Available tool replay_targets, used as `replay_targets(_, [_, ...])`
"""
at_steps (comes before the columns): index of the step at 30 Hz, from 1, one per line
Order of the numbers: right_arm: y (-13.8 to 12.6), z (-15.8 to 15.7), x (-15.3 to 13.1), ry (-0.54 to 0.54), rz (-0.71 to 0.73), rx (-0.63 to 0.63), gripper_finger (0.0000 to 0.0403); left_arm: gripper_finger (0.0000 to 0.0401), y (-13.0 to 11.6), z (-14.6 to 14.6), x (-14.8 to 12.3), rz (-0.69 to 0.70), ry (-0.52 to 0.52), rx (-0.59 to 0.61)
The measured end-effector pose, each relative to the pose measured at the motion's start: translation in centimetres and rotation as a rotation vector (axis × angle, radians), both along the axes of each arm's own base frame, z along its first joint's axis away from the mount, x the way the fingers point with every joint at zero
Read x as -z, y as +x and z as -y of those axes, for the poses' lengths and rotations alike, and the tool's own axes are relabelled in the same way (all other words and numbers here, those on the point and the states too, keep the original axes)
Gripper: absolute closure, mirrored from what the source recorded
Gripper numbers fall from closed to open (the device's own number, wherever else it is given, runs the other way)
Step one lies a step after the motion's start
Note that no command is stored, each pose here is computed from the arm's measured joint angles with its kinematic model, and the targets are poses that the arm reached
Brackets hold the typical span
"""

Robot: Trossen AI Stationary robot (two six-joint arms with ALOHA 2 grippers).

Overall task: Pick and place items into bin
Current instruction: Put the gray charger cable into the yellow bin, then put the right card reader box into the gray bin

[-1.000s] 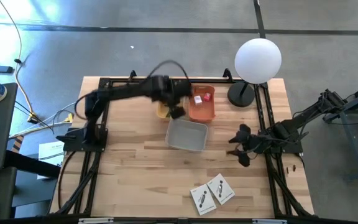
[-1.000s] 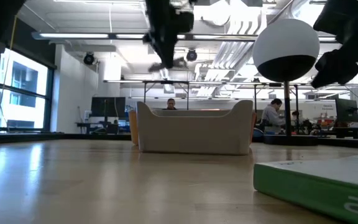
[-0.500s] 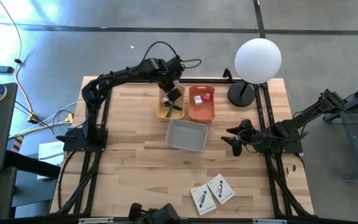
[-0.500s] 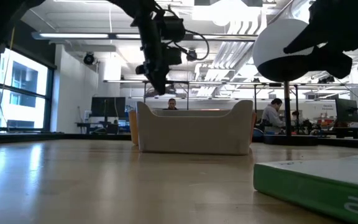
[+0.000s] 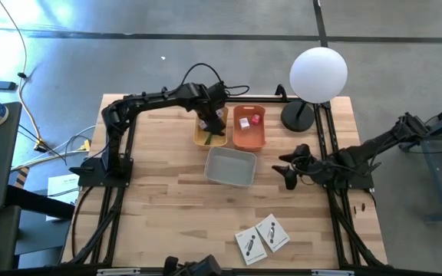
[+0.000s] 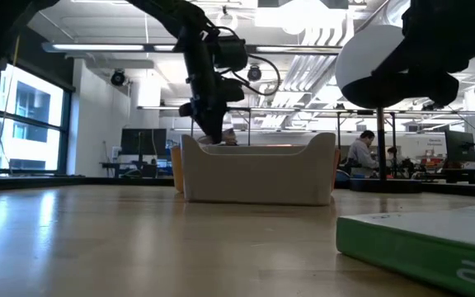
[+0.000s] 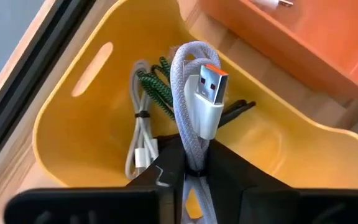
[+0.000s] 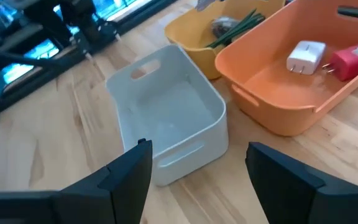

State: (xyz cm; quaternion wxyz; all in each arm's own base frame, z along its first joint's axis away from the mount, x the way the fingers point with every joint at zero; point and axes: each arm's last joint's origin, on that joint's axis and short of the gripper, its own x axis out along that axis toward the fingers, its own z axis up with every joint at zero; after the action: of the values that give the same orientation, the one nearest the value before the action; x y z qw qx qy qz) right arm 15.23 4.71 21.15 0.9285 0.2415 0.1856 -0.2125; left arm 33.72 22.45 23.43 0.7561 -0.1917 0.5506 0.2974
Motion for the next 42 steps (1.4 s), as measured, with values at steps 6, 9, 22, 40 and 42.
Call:
replay_targets(6, [0.1,0.1,0.1,0.028,-0.028,-0.068,0.0155,0.0312,-0.1,-0.1,0.0,-0.002,0.019,-0.087])
replay_targets(9, [0.1,0.0,0.1,0.029,-0.038,-0.099,0.0155,0.028,0.0,-0.2,0.0,0.005,0.02,-0.094])
replay_targets(22, [0.0,-0.2,0.4,0.036,-0.091,-0.192,0.0155,0.0181,3.0,2.5,-3.2,0.122,0.08,0.356])
replay_targets(40, [-1.0,-0.2,1.7,0.061,-0.284,-0.296,0.0155,0.0224,8.0,18.3,-7.0,0.204,0.093,0.983])
replay_targets(42, [-1.2,-0.2,1.9,0.062,-0.31,-0.318,0.0155,0.0227,8.2,20.7,-7.0,0.206,0.089,1.042])
